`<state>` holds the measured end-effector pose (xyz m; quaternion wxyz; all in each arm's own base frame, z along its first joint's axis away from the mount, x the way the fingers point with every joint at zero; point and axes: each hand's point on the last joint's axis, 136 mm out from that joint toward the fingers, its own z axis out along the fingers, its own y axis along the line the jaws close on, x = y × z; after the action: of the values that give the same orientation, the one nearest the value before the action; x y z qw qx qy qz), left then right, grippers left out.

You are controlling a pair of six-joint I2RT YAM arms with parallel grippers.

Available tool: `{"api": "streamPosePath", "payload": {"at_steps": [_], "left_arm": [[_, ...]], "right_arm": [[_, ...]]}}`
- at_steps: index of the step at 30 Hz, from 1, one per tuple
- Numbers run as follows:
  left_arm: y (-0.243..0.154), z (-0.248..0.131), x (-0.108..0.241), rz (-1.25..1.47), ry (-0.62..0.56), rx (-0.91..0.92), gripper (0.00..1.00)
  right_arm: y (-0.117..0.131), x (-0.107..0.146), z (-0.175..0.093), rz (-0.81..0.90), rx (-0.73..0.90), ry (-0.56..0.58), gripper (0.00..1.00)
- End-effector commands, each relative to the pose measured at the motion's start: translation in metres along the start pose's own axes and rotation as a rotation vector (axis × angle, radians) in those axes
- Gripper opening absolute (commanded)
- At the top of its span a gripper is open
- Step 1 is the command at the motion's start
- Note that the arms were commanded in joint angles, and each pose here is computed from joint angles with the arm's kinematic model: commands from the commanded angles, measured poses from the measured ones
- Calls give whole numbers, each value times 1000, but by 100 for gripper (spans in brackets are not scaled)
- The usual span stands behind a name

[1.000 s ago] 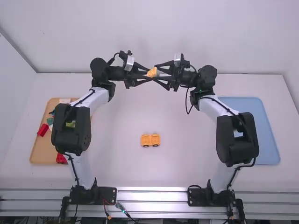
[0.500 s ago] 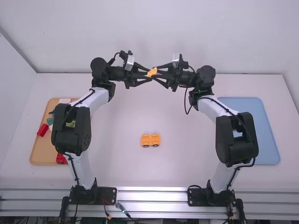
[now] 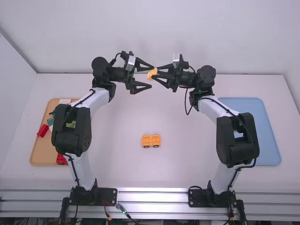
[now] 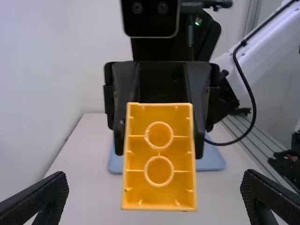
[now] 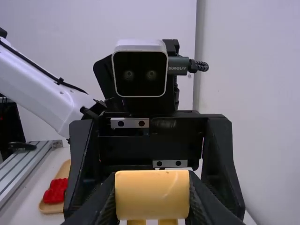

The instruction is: Assemble lego blocks to make yellow taxi

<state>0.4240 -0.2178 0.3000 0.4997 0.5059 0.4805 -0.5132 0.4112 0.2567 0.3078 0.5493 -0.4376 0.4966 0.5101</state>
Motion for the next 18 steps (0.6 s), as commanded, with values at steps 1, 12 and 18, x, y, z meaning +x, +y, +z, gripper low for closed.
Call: {"api": "streamPosePath", "payload": {"at_steps": [1,12,18], "left_arm": [[-4,-6,14,55,23,48,99],[52,-58,147,-287,347,-458,99],[68,-86,181,-338,526,-662,99]], "right_arm": [[-20,-3,-3,30,78,-15,1],[-94,69,-24,250,516,260,0],[-83,109,-44,338,696,666,0]]}}
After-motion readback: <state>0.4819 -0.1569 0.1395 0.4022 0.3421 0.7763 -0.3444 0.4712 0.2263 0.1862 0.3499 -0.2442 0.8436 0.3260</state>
